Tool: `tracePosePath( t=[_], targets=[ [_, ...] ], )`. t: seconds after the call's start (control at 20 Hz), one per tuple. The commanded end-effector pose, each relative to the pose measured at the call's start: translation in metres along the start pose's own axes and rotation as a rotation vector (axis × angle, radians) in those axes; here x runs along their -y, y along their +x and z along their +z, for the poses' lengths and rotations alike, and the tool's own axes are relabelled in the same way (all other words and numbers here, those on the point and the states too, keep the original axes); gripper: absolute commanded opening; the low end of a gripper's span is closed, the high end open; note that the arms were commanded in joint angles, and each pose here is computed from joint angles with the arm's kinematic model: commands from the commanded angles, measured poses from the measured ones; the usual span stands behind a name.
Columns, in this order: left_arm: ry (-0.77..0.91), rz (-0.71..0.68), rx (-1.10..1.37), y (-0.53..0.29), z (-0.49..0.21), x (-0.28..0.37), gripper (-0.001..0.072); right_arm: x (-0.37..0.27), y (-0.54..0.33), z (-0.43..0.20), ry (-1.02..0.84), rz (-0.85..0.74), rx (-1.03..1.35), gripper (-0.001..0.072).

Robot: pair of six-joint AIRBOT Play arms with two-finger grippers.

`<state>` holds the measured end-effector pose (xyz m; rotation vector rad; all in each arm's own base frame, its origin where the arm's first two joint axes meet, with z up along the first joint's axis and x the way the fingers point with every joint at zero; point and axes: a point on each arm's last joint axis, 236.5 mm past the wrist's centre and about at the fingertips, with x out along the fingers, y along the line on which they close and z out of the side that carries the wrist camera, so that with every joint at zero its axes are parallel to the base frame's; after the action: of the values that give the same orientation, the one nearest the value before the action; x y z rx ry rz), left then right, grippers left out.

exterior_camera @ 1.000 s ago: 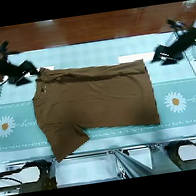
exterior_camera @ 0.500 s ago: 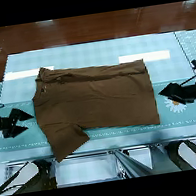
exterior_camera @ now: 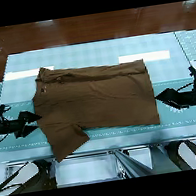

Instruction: Fold the shirts.

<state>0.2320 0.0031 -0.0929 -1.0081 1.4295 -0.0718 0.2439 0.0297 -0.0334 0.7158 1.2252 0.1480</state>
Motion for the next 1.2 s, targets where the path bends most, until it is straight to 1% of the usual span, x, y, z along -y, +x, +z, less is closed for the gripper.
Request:
tracePosePath(
  t=[0.0, 0.15, 0.2, 0.25, 0.3, 0.4, 0.45, 0.5, 0.6, 0.7, 0.8, 1.05, 1.15],
  targets=[
    [0.044, -0.002, -0.097, 0.02, -0.015, 0.003, 0.0699, 0.0, 0.0, -0.003, 0.011, 0.0, -0.007, 0.0623],
    [0.079, 0.011, -0.1, 0.033, -0.012, 0.005, 0.0697, 0.007, -0.001, 0.007, 0.017, -0.026, 0.035, 0.0623],
    [0.082, 0.0, -0.093, 0.034, -0.011, 0.009, 0.0602, 0.018, -0.004, 0.014, 0.065, -0.056, 0.064, 0.0623],
    [0.101, -0.016, -0.093, 0.034, -0.01, 0.014, 0.0177, 0.034, -0.01, 0.017, 0.102, -0.104, 0.079, 0.0623],
    [0.117, -0.039, -0.09, 0.033, -0.01, 0.019, 0.0037, 0.057, -0.019, 0.013, 0.139, -0.181, 0.071, 0.0623],
    [0.136, -0.064, -0.088, 0.033, -0.01, 0.025, 0.0027, 0.104, -0.037, -0.019, 0.239, -0.345, -0.027, 0.0618],
    [0.131, -0.071, -0.077, 0.033, -0.008, 0.027, 0.0027, 0.112, -0.041, -0.041, 0.306, -0.382, -0.101, 0.0618],
    [0.116, -0.094, -0.048, 0.033, -0.001, 0.033, 0.0028, 0.104, -0.035, -0.055, 0.324, -0.353, -0.156, 0.0618],
    [0.085, -0.184, 0.015, 0.03, 0.013, 0.055, 0.0028, 0.082, -0.015, -0.078, 0.263, -0.279, -0.254, 0.0618],
    [0.084, -0.254, 0.051, 0.026, 0.021, 0.071, 0.0028, 0.072, -0.005, -0.093, 0.216, -0.269, -0.341, 0.0618],
    [0.087, -0.255, 0.053, 0.026, 0.021, 0.071, 0.0027, 0.053, 0.008, -0.095, 0.19, -0.201, -0.375, 0.0618],
    [0.09, -0.256, 0.053, 0.026, 0.021, 0.072, 0.0028, 0.051, 0.037, -0.092, 0.165, -0.203, -0.408, 0.0618],
    [0.09, -0.256, 0.053, 0.026, 0.021, 0.072, 0.0028, 0.04, 0.05, -0.081, 0.175, -0.163, -0.364, 0.0618]
  ],
)
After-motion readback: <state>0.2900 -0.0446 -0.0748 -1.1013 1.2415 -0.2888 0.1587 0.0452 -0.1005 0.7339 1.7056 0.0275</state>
